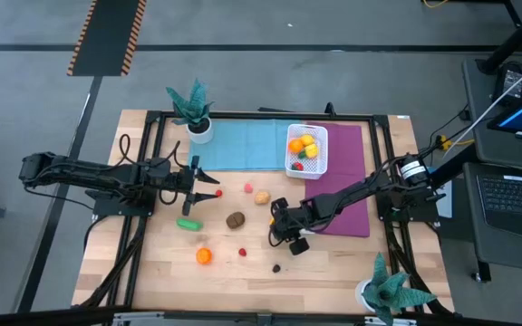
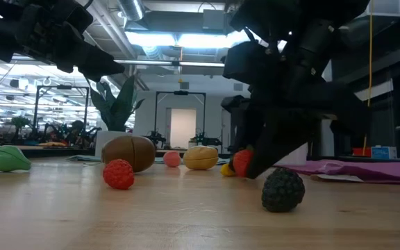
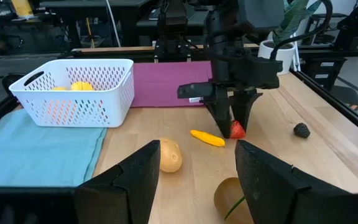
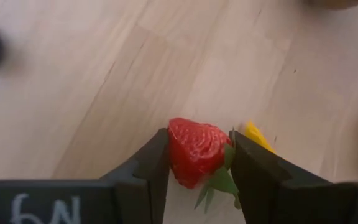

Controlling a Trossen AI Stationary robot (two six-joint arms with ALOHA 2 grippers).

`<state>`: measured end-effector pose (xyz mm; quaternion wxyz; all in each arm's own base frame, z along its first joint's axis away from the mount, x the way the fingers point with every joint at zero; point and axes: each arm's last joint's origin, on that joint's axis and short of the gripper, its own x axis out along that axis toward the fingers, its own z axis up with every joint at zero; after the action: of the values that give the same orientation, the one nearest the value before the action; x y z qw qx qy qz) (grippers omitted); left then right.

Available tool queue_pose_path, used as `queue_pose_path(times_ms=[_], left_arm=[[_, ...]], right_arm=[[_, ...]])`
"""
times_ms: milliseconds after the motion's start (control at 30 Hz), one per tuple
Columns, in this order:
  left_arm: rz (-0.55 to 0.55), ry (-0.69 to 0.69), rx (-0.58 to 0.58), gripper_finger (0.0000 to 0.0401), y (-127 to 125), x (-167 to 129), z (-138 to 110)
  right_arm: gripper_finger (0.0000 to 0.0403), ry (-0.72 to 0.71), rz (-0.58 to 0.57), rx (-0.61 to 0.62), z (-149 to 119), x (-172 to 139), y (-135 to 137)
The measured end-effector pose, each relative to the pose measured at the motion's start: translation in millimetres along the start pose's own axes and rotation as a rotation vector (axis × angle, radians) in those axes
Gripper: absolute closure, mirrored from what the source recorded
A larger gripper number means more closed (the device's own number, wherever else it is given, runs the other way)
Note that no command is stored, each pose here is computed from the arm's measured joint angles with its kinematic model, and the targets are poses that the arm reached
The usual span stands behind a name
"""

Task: Pick and placing Produce into tupperware
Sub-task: Put the red strawberry into the white container

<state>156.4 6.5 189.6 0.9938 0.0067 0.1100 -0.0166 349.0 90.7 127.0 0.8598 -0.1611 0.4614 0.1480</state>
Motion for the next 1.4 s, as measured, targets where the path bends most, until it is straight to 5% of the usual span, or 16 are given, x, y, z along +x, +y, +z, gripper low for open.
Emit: queue_pose_path(times_ms=[267, 567, 800, 1067, 1400], left_arm=[[-0.001, 0.0, -0.002, 0.0201, 0.0, 0.0, 0.0], [-0.002, -0.001, -0.001, 0.0201, -0.1, 0.0, 0.0], [-0.002, -0.01, 0.016, 0.0201, 0.0, 0.0, 0.8], [-0.011, -0.043, 0.037, 0.0201, -0.3, -0.1, 4.0], [-0.11, -0.055, 0.059, 0.0201, -2.5, 6.8, 2.8]], right_arm=[[0.0253, -0.032, -0.007, 0.122, 3.8, -10.4, -7.9], [0.0261, -0.154, -0.094, 0.183, 13.4, -78.6, -38.2], [0.0261, -0.237, -0.188, 0.264, -23.2, -108.9, -58.1], [0.0261, -0.506, -0.29, 0.285, -62.4, -110.8, -58.1], [0.0261, -0.779, -0.278, 0.277, -83.7, -110.7, -49.0]])
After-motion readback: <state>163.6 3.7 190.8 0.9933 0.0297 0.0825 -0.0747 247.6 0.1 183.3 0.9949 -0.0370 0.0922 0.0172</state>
